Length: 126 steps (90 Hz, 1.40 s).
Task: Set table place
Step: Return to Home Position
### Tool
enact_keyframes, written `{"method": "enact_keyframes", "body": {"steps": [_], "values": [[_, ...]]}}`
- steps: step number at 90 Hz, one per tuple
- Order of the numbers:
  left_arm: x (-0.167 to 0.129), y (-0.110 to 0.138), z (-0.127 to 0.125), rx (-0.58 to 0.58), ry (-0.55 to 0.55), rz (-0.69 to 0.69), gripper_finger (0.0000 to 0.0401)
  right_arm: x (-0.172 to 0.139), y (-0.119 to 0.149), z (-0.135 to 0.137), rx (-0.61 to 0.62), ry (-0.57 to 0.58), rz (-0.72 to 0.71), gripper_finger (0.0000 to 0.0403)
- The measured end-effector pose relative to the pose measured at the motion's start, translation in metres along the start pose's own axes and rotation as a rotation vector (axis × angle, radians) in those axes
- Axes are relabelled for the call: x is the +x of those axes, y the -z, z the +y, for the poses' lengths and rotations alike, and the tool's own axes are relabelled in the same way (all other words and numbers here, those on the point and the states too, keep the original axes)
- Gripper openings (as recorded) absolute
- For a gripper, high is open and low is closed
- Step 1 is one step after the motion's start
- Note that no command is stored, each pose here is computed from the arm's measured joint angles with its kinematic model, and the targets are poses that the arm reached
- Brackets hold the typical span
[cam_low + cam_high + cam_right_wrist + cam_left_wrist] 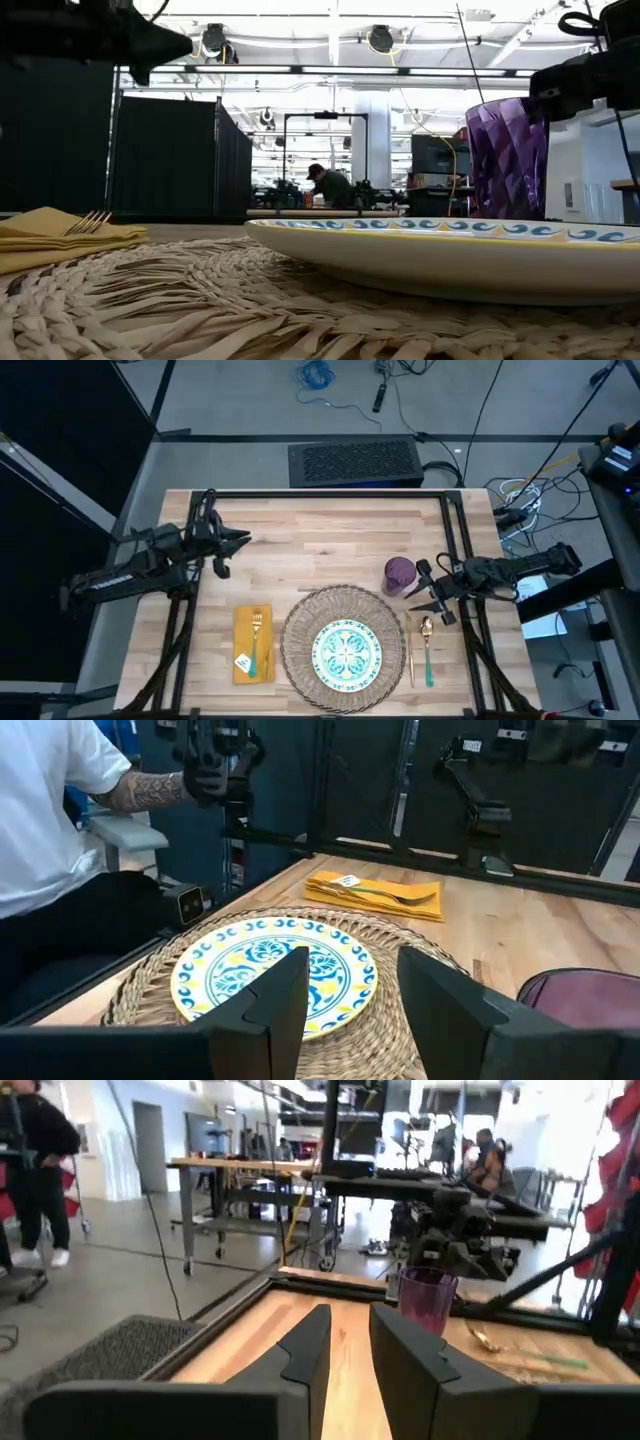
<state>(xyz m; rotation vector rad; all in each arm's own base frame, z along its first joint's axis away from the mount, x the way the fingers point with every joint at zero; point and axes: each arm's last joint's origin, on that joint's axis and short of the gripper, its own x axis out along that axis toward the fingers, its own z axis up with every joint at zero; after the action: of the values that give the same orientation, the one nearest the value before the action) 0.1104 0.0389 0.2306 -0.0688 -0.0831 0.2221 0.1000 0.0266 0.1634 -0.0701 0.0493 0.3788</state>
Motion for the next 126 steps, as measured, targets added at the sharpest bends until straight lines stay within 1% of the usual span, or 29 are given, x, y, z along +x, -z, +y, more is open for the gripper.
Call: {"method": "enact_keyframes", "body": {"steps": [3, 11, 15, 23, 30, 38, 43, 49, 52, 57, 62, 68, 86, 93, 107, 126], "values": [[0.001, 0.007, 0.001, -0.011, -0.014, 0.001, 0.0058, 0.0, 0.0, 0.0, 0.0, 0.0, 0.0, 0.0141], [0.001, 0.023, 0.003, -0.036, -0.111, -0.012, 0.0058, 0.0, 0.0, 0.0, -0.001, 0.002, 0.001, 0.0141], [0.0, 0.028, 0.004, -0.036, -0.152, -0.03, 0.0058, 0.0, 0.0, 0.0, -0.001, 0.002, 0.001, 0.0141], [-0.001, 0.035, 0.005, -0.033, -0.195, -0.024, 0.0058, 0.0, 0.0, 0.0, -0.001, 0.005, 0.001, 0.0141], [-0.001, 0.041, 0.005, -0.03, -0.198, -0.033, 0.0058, 0.0, 0.0, 0.0, 0.0, 0.005, 0.001, 0.0141], [-0.003, 0.046, 0.004, -0.038, -0.156, -0.103, 0.0058, 0.0, 0.0, 0.0, 0.001, 0.005, 0.001, 0.0141], [-0.004, 0.044, 0.002, -0.037, -0.135, -0.129, 0.0058, 0.0, 0.0, 0.0, 0.001, 0.005, 0.001, 0.0141], [-0.003, 0.044, 0.001, -0.033, -0.122, -0.125, 0.0058, 0.0, 0.0, 0.0, -0.001, 0.005, 0.002, 0.0141], [-0.003, 0.046, 0.0, -0.033, -0.12, -0.103, 0.0058, 0.0, 0.0, 0.0, -0.004, 0.005, 0.002, 0.0141], [-0.003, 0.054, 0.0, -0.022, -0.125, -0.024, 0.0058, 0.0, 0.0, 0.0, -0.01, 0.006, 0.002, 0.0141], [-0.003, 0.063, 0.001, -0.024, -0.153, 0.065, 0.0058, 0.0, 0.0, 0.0, -0.015, 0.007, 0.003, 0.0141], [-0.004, 0.068, 0.002, -0.033, -0.182, 0.123, 0.0058, 0.0, 0.0, 0.0, -0.016, 0.008, 0.002, 0.0141], [-0.004, 0.07, 0.003, -0.003, -0.182, 0.145, 0.0058, 0.0, 0.0, 0.0, -0.014, 0.009, 0.002, 0.0141], [-0.005, 0.074, 0.003, 0.015, -0.186, 0.185, 0.0058, 0.0, 0.0, 0.0, -0.017, 0.009, 0.002, 0.0141], [-0.006, 0.078, 0.003, 0.017, -0.192, 0.229, 0.0058, 0.0, 0.0, 0.0, -0.021, 0.009, 0.002, 0.0141], [-0.009, 0.088, 0.004, 0.02, -0.2, 0.333, 0.0058, 0.0, 0.0, 0.0, -0.025, 0.009, 0.002, 0.0141]]}}
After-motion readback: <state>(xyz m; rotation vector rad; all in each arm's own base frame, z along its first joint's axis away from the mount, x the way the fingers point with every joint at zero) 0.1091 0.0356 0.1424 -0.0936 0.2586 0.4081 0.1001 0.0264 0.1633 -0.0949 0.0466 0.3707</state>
